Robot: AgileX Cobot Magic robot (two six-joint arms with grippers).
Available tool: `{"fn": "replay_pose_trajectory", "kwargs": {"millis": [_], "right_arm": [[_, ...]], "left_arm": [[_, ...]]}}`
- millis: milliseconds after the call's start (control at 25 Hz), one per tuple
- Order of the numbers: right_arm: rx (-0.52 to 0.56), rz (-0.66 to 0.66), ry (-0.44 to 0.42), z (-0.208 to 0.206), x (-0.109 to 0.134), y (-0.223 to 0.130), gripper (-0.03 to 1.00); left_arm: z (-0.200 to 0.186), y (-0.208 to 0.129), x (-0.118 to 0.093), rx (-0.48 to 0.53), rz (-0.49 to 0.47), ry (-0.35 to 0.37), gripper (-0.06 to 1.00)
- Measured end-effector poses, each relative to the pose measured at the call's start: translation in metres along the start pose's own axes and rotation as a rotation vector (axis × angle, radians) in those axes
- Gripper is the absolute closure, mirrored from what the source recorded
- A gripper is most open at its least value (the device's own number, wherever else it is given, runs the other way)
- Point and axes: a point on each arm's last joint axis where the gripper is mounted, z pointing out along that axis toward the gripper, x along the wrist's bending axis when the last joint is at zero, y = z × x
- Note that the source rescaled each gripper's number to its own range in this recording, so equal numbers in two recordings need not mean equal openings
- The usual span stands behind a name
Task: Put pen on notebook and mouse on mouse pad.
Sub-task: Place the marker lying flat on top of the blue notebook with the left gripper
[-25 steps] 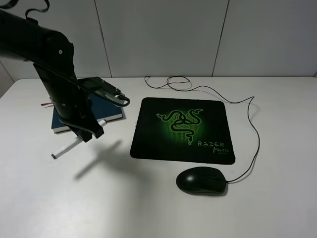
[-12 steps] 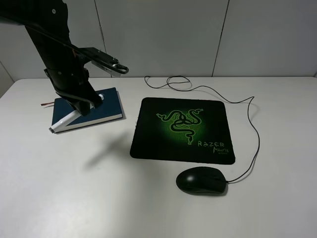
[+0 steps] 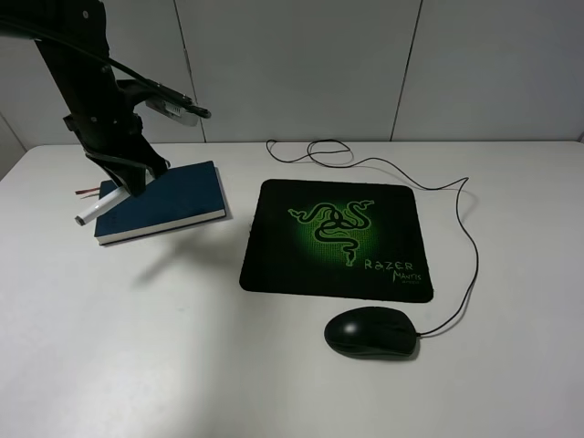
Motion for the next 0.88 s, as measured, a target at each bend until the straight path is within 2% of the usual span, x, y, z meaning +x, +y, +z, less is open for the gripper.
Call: {"fn": "replay_pose_trajectory", "kwargs": {"millis": [360,640,880], "right_arm": [[0.0,0.0,0.0,0.0,0.0,0.0,-0.03],[0.0,0.0,0.0,0.0,0.0,0.0,-0.03],[0.0,0.0,0.0,0.0,0.0,0.0,-0.03]], "left_arm": [[0.034,0.033,0.034,0.026,0.007,-0.007,0.94],[0.065,0.056,0.042,-0.015,0.034,-0.015,0.94],[0.078,0.062,0.042,-0.046,0.034,-0.02,0.94]]}}
